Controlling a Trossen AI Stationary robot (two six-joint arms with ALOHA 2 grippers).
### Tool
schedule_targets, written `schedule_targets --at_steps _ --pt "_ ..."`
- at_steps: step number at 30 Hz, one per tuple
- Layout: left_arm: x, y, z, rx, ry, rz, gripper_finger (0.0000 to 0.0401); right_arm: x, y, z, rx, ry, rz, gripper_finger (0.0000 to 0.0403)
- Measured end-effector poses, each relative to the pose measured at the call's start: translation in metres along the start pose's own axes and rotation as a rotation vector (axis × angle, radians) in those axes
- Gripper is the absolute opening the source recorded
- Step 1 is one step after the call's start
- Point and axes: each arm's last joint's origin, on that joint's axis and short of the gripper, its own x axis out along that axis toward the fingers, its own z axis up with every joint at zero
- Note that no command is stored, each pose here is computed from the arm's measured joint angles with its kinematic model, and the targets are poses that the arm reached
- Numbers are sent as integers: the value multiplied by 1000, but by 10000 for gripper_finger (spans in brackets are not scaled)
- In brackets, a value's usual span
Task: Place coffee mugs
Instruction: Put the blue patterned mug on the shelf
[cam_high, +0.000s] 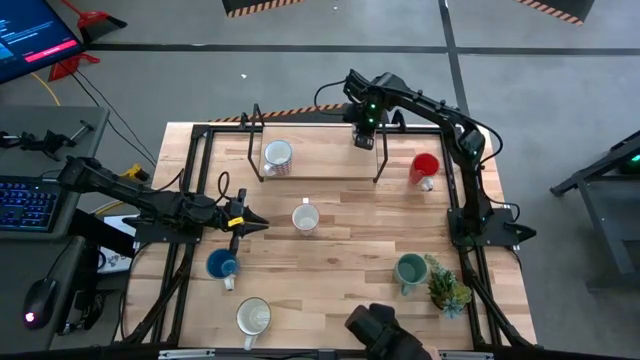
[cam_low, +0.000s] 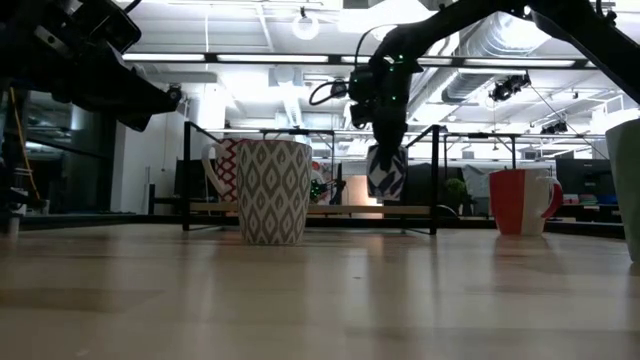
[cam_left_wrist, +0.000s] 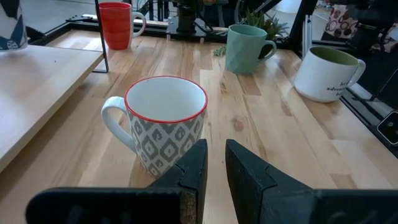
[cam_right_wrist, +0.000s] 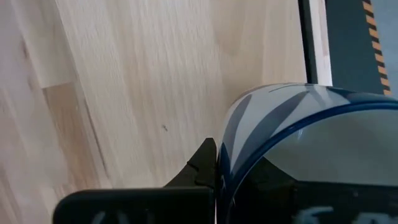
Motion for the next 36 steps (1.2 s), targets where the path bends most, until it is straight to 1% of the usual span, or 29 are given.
schedule_targets --at_steps 6,10,17,23,27,36 --pt "0 0 0 0 0 0 49 0 1 -1 28 9 8 0" --pt "0 0 0 -1 0 0 49 0 2 2 22 -7 4 0" --pt "0 0 0 -1 0 0 49 0 2 2 63 -10 11 0" --pt "0 0 0 0 0 -1 49 1 2 2 65 -11 18 0" --pt "0 0 0 0 0 -1 49 1 2 2 113 -14 23 0" --pt "0 0 0 0 0 0 49 5 6 5 133 -3 33 0"
